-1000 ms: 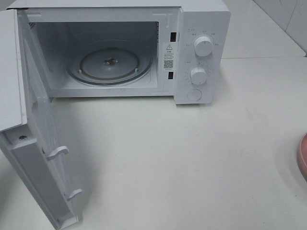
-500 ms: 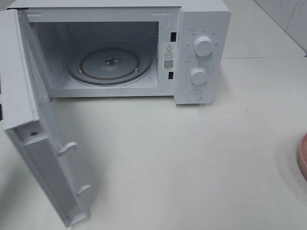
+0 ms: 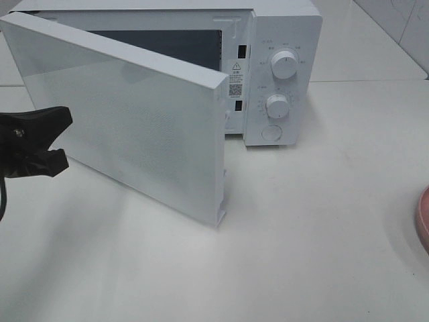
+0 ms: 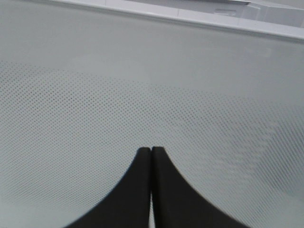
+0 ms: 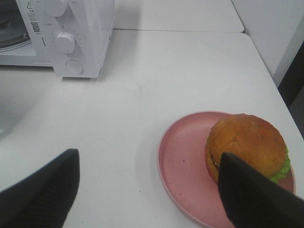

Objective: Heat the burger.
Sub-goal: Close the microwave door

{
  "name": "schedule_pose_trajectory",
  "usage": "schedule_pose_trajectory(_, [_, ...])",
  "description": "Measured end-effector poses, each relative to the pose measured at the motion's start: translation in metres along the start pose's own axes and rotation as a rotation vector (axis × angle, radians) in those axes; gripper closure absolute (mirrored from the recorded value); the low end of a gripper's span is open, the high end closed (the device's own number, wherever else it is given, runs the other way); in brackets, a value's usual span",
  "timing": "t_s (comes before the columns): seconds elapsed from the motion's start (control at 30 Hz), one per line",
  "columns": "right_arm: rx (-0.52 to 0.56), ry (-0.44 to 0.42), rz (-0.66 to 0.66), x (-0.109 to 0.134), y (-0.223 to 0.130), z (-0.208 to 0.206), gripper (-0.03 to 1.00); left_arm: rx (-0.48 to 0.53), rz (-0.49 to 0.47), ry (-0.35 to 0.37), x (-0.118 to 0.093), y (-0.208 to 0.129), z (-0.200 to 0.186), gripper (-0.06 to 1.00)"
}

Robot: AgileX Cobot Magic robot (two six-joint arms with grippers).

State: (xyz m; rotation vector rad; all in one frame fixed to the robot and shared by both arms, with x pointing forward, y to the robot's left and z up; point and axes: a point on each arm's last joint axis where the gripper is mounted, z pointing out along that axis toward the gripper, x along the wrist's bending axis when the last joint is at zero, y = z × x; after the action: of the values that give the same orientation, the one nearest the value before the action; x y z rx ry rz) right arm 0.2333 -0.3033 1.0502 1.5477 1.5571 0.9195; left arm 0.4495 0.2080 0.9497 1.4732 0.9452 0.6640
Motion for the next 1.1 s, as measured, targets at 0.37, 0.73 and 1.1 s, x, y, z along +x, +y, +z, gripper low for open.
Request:
schedule_pose_trajectory(0.37, [0.000,0.000,0.000,0.000,0.000,0.000,0.21,-0.046,-0.049,0.012,-0.034,0.010,0.041,0.94])
schedule_pose_trajectory(0.73, [0.000,0.000,0.000,0.000,0.000,0.000,0.21,0.002,-0.038,0.029,-0.064,0.016,0.089,0.94])
schedule_pose_trajectory(1.1, [0.000,0.000,0.000,0.000,0.000,0.000,0.22,0.052,-0.080,0.034,-0.077,0.021,0.140,0.94])
